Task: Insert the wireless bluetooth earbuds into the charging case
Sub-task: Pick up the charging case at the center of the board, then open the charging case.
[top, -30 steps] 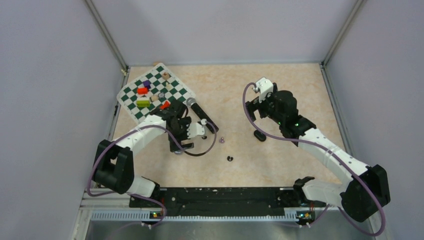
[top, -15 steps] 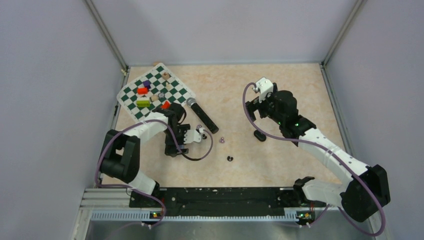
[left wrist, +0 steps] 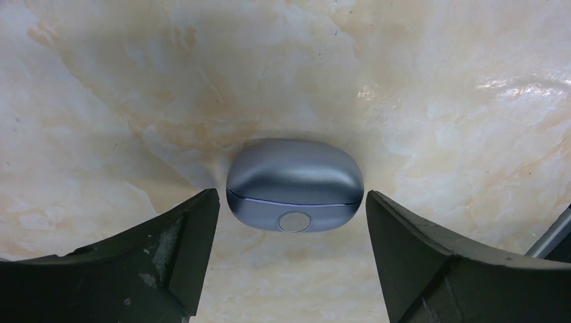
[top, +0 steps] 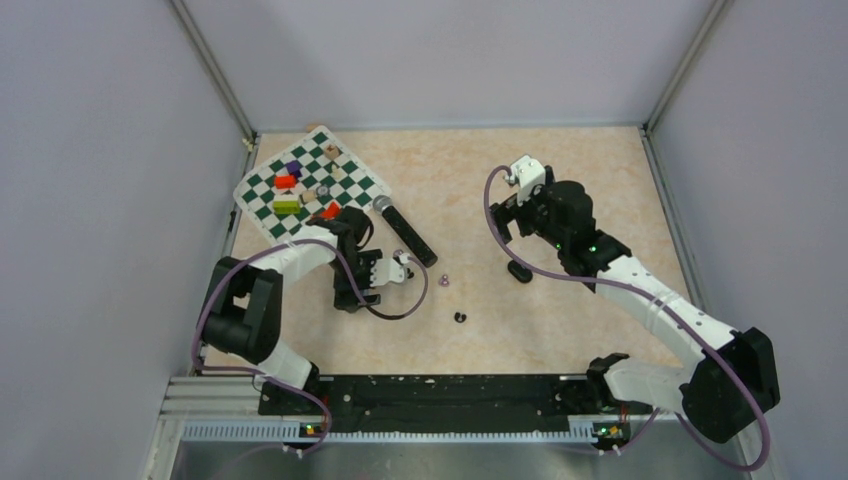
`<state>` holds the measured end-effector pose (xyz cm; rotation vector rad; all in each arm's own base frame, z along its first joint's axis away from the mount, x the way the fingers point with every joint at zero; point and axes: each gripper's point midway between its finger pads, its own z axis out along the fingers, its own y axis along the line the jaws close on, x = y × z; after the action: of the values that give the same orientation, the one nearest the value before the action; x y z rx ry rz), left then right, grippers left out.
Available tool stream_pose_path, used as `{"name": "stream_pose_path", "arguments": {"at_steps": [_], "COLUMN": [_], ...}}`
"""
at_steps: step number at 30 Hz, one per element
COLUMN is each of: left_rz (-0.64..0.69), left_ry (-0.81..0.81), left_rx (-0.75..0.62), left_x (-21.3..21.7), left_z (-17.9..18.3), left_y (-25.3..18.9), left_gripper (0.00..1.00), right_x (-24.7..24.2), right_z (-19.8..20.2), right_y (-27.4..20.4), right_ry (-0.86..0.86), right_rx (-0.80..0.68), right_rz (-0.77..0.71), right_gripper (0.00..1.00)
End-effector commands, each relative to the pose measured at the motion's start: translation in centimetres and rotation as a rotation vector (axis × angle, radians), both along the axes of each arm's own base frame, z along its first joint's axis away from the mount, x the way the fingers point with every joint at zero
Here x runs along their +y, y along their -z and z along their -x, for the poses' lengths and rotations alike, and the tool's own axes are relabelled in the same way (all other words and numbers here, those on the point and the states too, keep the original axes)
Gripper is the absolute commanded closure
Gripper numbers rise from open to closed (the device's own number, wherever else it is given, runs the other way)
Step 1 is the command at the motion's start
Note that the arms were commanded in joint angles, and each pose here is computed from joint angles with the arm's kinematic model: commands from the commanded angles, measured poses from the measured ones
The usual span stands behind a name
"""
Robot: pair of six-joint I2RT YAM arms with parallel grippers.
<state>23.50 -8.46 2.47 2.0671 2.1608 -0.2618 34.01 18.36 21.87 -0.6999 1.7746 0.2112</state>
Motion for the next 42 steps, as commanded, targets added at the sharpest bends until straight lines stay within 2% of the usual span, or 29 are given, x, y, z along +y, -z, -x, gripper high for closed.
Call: {"name": "stream_pose_path", "arguments": {"at_steps": [1,7,11,14,21,25,29,31,34,42], "left_rz": [0.009,0.021,0.053,0.127,0.452,0.557,0.598,0.615,0.658,0.694], "left_ry": [-0.019,-0.053,-0.094,-0.13,-0.097,-0.015,0.011,-0.008,-0.041,-0.093], "left_rx": [0.032,0.037,0.006,-0.062,-0.312,-0.423,-0.427,-0.414,-0.421,-0.447], "left_x": [-0.1,-0.5,-1.2,-2.7,-8.1,-10.7,-12.6,-13.3,-14.0,-14.1], "left_z": [0.6,0.6,-0.1,-1.4,-3.5,-3.1,-2.9,-3.0,-3.3,-3.5], "left_y": [0.7,0.7,-0.4,-3.0,-13.4,-17.6,-19.3,-19.6,-20.2,-20.2], "left_gripper": [0.17,0.4,0.48,0.51,0.49,0.48,0.48,0.48,0.48,0.48], "right_x": [0.6,0.5,0.5,0.9,3.6,6.9,9.6,10.9,12.2,14.1], "right_z": [-0.3,-0.2,-0.1,0.1,0.6,0.5,1.2,2.5,4.6,7.0], "right_y": [-1.3,-1.6,-2.8,-4.6,-7.6,-7.2,-6.8,-6.7,-6.1,-4.8], "right_ry": [-0.01,-0.002,0.005,0.001,-0.079,-0.158,-0.257,-0.342,-0.446,-0.503], "right_rx": [-0.045,-0.027,-0.019,-0.013,0.058,0.188,0.296,0.355,0.433,0.448], "right_rz": [-0.017,-0.018,-0.027,-0.071,-0.206,-0.322,-0.423,-0.468,-0.55,-0.588], "right_gripper": [0.01,0.01,0.04,0.07,0.11,0.15,0.24,0.31,0.36,0.38]}}
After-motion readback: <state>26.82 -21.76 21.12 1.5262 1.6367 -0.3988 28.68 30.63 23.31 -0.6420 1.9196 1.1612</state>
